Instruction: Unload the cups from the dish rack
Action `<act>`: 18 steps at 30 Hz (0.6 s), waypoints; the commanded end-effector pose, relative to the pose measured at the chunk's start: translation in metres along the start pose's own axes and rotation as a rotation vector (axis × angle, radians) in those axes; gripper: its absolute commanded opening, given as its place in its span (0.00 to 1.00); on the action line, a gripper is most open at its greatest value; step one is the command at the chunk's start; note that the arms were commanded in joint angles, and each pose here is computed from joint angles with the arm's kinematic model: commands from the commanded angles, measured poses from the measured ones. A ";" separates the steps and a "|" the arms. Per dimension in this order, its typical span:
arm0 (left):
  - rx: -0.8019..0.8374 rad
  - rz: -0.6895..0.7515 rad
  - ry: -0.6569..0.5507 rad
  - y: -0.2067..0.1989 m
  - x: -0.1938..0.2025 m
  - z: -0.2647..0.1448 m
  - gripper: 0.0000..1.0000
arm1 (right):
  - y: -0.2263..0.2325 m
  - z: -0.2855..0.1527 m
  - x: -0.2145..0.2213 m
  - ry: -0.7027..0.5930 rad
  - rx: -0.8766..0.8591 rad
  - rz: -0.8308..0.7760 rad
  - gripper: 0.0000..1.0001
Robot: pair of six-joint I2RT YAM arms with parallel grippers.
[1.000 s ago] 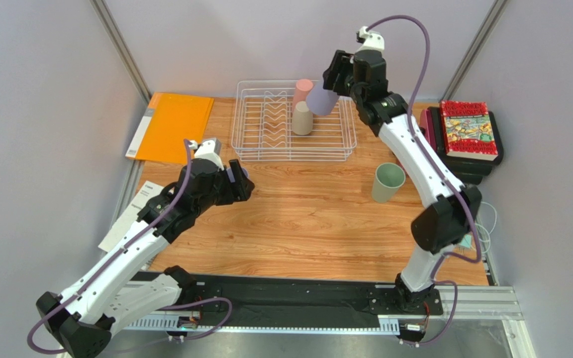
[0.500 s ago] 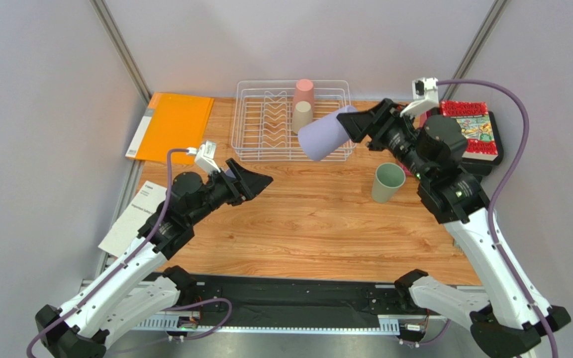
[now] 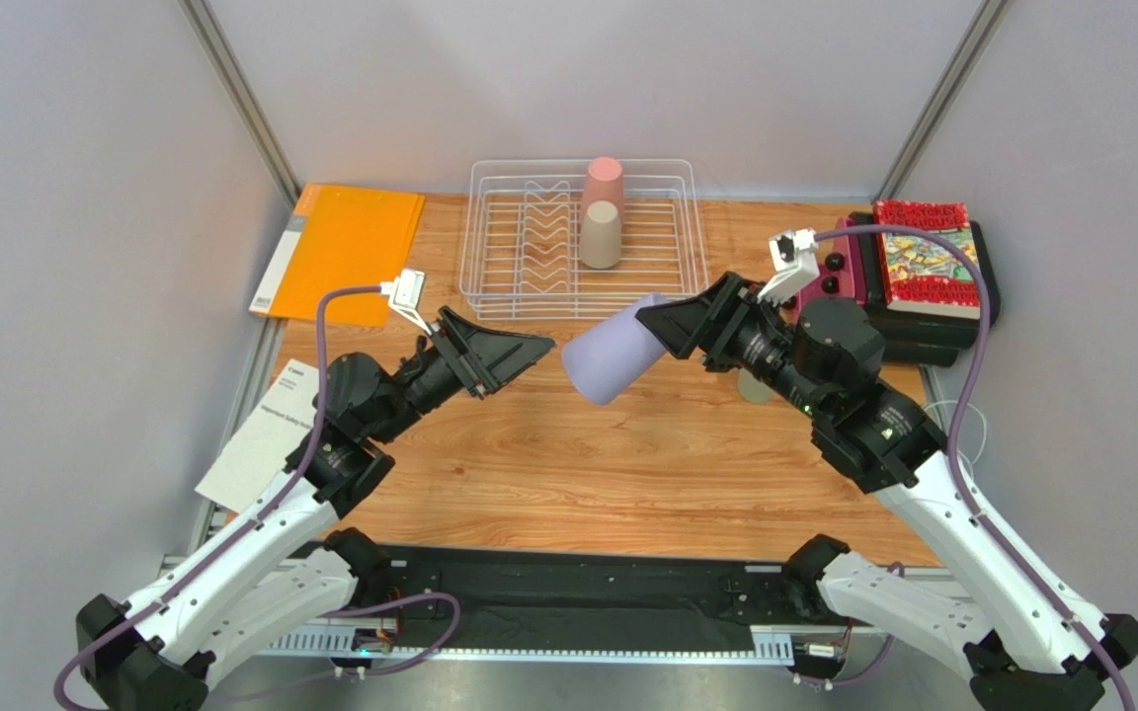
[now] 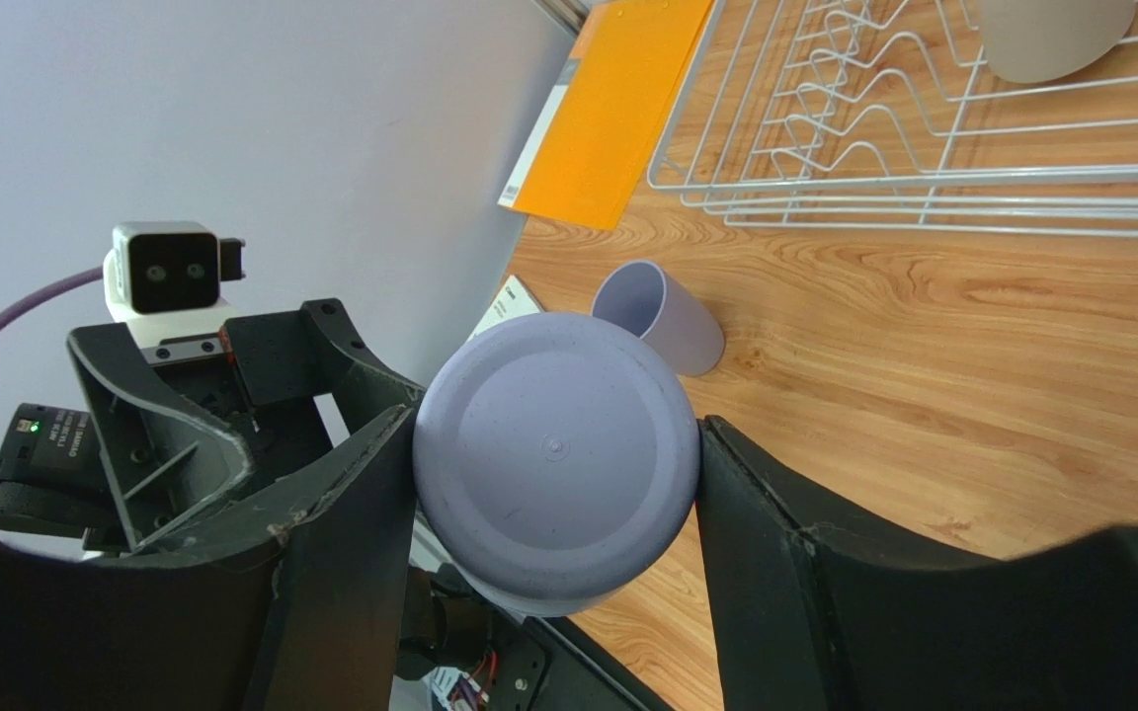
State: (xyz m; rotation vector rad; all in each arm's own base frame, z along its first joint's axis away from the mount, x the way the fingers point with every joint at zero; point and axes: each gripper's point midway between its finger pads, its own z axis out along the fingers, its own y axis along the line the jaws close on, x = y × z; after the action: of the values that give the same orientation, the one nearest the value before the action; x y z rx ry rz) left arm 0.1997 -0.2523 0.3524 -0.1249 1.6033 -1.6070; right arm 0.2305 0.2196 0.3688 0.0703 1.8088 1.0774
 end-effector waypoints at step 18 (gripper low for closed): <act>0.032 0.040 -0.016 -0.014 0.004 -0.009 0.84 | 0.032 0.016 -0.009 -0.068 -0.083 -0.016 0.00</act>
State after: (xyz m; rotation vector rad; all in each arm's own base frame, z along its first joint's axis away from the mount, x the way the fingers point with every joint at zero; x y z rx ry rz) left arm 0.1887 -0.2615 0.3426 -0.1141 1.6140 -1.6554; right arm 0.2312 0.2530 0.3467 0.0280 1.8502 1.1195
